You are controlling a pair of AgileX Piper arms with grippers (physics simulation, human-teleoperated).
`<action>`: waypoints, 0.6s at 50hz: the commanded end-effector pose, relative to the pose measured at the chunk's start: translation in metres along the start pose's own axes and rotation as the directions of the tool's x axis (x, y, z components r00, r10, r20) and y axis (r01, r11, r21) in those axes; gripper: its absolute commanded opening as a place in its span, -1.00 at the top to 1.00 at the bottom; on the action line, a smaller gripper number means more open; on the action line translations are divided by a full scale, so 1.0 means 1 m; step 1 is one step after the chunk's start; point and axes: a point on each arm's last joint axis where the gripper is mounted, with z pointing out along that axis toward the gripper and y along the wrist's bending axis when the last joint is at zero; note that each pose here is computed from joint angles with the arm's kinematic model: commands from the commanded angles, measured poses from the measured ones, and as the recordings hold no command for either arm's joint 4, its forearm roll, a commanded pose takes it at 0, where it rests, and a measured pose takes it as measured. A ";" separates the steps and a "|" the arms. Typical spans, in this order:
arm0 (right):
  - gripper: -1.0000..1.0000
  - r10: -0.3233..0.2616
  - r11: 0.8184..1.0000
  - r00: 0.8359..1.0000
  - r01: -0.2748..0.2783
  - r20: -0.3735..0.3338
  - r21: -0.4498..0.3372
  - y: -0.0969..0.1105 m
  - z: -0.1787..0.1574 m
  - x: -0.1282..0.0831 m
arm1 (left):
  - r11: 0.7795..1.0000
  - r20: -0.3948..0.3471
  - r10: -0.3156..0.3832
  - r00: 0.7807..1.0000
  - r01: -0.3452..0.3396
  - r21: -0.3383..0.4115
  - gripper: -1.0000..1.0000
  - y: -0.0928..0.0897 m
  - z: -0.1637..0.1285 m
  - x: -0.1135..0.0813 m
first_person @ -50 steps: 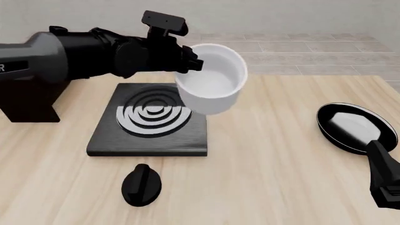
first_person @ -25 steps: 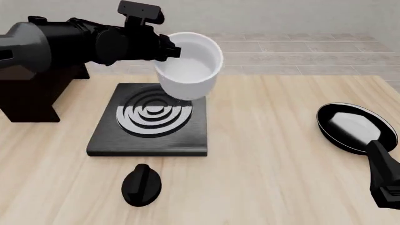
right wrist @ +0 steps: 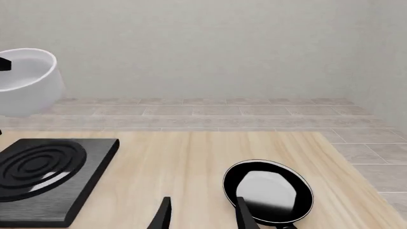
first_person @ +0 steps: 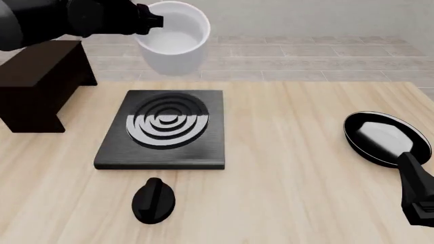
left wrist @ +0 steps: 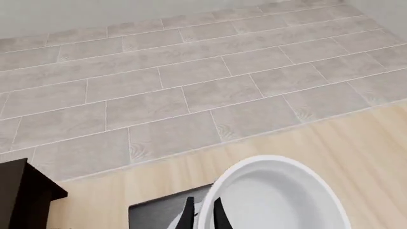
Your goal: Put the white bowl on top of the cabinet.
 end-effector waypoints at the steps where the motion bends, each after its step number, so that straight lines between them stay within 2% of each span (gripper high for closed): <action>1: -1.00 0.000 1.000 1.000 0.000 0.000 0.000 0.000 0.000 0.000 | 0.995 0.070 -0.082 0.994 0.086 -0.057 1.00 0.031 -0.010 -0.029; 16: -1.00 0.000 1.000 1.000 0.000 0.000 0.000 0.000 0.000 0.000 | 0.990 0.083 -0.083 0.993 0.092 -0.110 1.00 0.056 -0.007 -0.037; 30: -1.00 0.000 1.000 1.000 0.000 0.000 0.000 0.000 0.000 0.000 | 0.982 0.088 -0.097 0.991 0.110 -0.156 1.00 0.077 -0.007 -0.037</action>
